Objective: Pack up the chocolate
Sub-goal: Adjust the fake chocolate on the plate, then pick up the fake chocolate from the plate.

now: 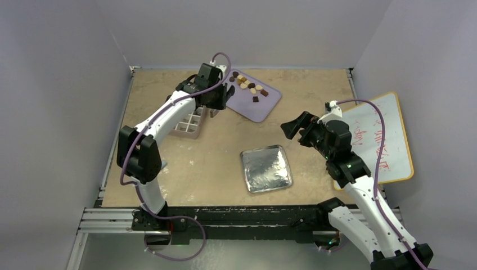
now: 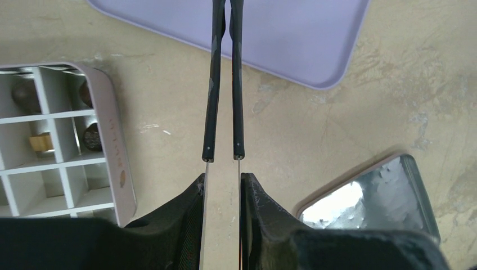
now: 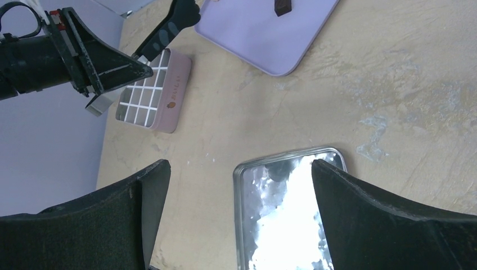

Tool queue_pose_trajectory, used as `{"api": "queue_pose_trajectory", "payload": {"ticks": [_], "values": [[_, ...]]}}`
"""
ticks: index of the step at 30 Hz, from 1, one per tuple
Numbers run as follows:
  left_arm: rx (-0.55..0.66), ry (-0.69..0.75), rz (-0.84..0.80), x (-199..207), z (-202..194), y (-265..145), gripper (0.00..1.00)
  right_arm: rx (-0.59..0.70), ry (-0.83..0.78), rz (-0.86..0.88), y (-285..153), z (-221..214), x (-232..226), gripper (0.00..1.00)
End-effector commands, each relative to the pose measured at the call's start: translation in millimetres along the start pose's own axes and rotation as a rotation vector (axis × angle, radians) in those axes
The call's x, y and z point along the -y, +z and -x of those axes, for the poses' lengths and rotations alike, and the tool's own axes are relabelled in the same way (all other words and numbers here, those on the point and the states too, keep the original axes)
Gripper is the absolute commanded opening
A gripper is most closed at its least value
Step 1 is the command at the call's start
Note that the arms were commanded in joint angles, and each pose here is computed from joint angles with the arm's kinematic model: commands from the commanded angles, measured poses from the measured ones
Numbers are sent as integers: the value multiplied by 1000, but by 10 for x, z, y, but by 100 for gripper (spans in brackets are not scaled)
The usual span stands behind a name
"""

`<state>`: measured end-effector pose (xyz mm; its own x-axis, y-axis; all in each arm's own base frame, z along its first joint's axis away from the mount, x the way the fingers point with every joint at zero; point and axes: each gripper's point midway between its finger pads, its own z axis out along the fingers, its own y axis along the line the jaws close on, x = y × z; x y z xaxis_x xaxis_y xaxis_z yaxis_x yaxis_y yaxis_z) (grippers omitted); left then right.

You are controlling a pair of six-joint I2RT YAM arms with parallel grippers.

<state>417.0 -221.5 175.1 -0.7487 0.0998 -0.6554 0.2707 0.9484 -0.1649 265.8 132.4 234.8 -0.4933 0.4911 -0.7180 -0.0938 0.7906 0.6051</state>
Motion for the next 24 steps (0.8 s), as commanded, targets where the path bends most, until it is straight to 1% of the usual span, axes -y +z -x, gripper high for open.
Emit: {"api": "queue_pose_trajectory", "payload": {"ticks": [1,5,15,19,24], "values": [[46,-1,-108,234,143,15,7,17,-9,32,-6,34,-66,97],[50,28,-136,403,210,164,13,25,-21,25,-9,63,-61,97],[19,102,-171,845,178,711,28,31,-37,14,-14,103,-60,97],[28,116,-154,879,204,855,32,29,-37,7,-17,98,-46,97],[37,116,-115,822,207,981,34,29,-38,6,-20,104,-47,97]]}}
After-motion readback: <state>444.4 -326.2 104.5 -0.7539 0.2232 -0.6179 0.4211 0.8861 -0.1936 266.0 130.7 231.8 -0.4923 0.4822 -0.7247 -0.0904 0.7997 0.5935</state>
